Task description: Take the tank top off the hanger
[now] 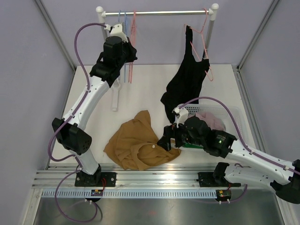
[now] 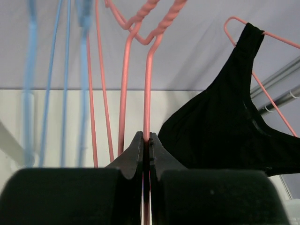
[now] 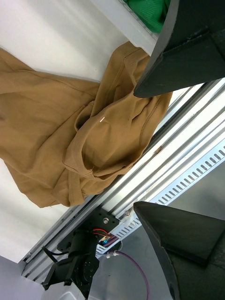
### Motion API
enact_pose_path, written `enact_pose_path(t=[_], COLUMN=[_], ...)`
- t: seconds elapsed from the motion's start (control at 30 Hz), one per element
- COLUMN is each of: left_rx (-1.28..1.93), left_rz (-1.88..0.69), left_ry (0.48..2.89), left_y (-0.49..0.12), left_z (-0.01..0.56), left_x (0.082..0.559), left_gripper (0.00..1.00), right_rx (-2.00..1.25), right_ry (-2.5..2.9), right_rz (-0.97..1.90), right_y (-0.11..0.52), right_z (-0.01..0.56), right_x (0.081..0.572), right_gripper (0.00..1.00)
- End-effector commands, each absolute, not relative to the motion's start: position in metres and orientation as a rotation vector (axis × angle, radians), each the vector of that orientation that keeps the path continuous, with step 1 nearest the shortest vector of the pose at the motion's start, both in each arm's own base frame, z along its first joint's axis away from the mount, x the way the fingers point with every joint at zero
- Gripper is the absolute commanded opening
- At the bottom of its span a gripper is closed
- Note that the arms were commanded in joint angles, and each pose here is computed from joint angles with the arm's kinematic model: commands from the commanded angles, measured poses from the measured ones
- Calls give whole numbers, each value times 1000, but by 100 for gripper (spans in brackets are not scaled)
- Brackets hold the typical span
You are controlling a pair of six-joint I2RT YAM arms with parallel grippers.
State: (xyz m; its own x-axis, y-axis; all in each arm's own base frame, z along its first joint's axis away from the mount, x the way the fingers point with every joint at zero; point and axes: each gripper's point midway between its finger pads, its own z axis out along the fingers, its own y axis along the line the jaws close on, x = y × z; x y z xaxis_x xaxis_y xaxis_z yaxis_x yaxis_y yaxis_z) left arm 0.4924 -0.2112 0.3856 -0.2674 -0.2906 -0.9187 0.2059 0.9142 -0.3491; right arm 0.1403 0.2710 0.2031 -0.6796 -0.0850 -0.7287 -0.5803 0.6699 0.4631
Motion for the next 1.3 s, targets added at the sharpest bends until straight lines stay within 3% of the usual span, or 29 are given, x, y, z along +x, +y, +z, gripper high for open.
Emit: enact_pose_path(t=[0.0,0.27,0.47,0.77,0.8,0.83,1.03,1.27], left_rx=[-163,-140,-119,-32,-9,-3,-35,-85], left_rz=[-437,-499,-586,-692,-710,-706,-630,-503], left_ry=[1718,1721,1670,1578,1549,1561,1552,1658], left_y=[-184,-191,-194,-191,-188,-186,-142,-90], left_z=[409,420,440,488,501,499,503,429], left_x=[487,486,457,400,385,378,307,230], left_gripper=[0,0,35,67,90,99,99,99], right_rx=[-491,-500,-488,-577,-608,-646,-741,-851], right_ry=[2147,2162,2206,2224,2229,2252,2304,2336], right_rz=[912,891,795,774,779,762,713,523], right_y=[278,285,284,303,307,313,355,402], right_z=[213,210,195,191,189,178,146,102], right_x=[149,155,165,172,171,173,185,200], right_gripper=[99,99,99,99,99,99,100,99])
